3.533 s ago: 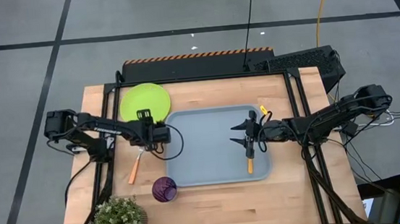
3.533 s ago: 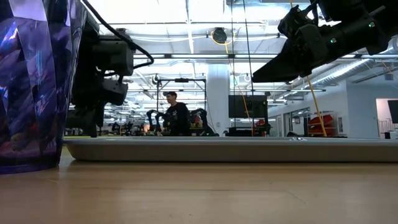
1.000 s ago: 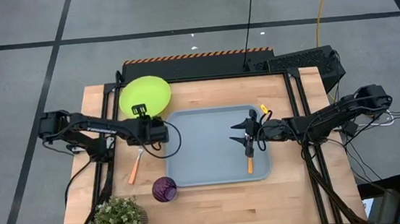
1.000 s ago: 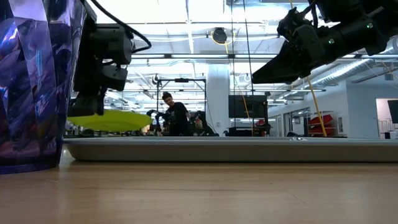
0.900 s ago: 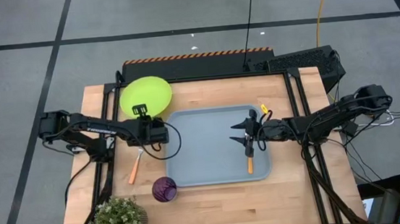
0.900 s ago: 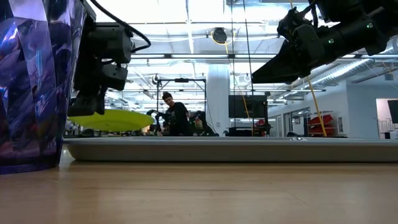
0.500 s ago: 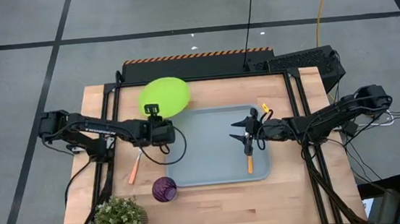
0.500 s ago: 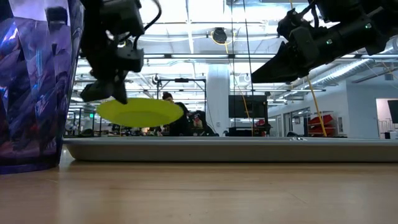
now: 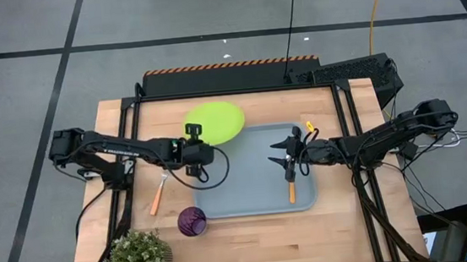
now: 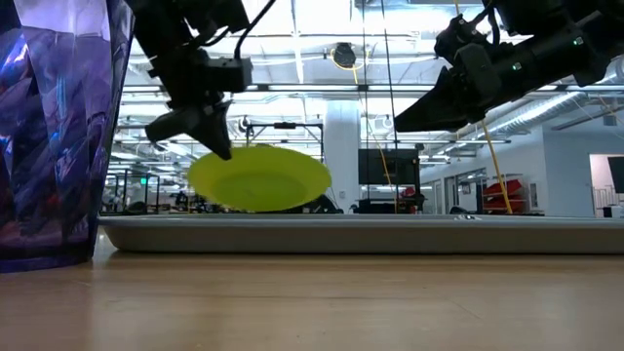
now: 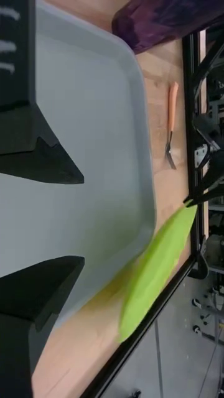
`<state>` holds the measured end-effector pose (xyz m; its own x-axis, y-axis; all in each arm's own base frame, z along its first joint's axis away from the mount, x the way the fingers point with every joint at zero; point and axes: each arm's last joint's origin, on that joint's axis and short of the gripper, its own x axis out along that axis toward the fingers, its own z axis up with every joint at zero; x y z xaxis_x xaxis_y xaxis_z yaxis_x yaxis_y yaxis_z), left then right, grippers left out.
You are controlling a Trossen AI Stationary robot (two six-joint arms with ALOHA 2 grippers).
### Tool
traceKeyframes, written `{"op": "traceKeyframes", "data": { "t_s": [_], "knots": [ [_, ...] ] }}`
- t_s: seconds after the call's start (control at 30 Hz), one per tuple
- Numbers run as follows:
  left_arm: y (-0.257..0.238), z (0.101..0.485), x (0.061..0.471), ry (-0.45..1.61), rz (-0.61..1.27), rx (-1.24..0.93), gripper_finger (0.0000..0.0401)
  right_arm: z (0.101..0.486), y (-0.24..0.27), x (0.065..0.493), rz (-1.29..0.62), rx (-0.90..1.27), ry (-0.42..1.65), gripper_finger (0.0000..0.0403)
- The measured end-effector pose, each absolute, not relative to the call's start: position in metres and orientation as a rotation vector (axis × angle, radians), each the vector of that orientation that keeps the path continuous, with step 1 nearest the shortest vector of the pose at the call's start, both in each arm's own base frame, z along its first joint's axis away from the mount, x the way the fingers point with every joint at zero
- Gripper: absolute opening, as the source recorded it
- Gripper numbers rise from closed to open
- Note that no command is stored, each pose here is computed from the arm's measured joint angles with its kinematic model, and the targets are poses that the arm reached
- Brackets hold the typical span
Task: Pick and place plate/cup/fork/spoon on tray
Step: Put the green plate on the gray serving tray to the left side of the orange spoon
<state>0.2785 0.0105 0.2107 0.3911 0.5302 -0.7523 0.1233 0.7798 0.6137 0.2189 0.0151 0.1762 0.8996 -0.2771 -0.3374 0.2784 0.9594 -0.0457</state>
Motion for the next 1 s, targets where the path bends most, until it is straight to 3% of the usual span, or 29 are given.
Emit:
{"op": "traceKeyframes", "data": {
  "t_s": [0.5, 1.0],
  "knots": [
    [-0.004, 0.197, 0.299, 1.137, 0.163, 0.982, 0.0006, 0.174, 0.009, 0.218, -0.324, 0.024, 0.368, 0.0194],
    [-0.021, 0.186, 0.315, 1.036, 0.0, 1.08, 0.0007, 0.171, 0.009, 0.217, -0.324, 0.02, 0.401, 0.0194]
  ]
}}
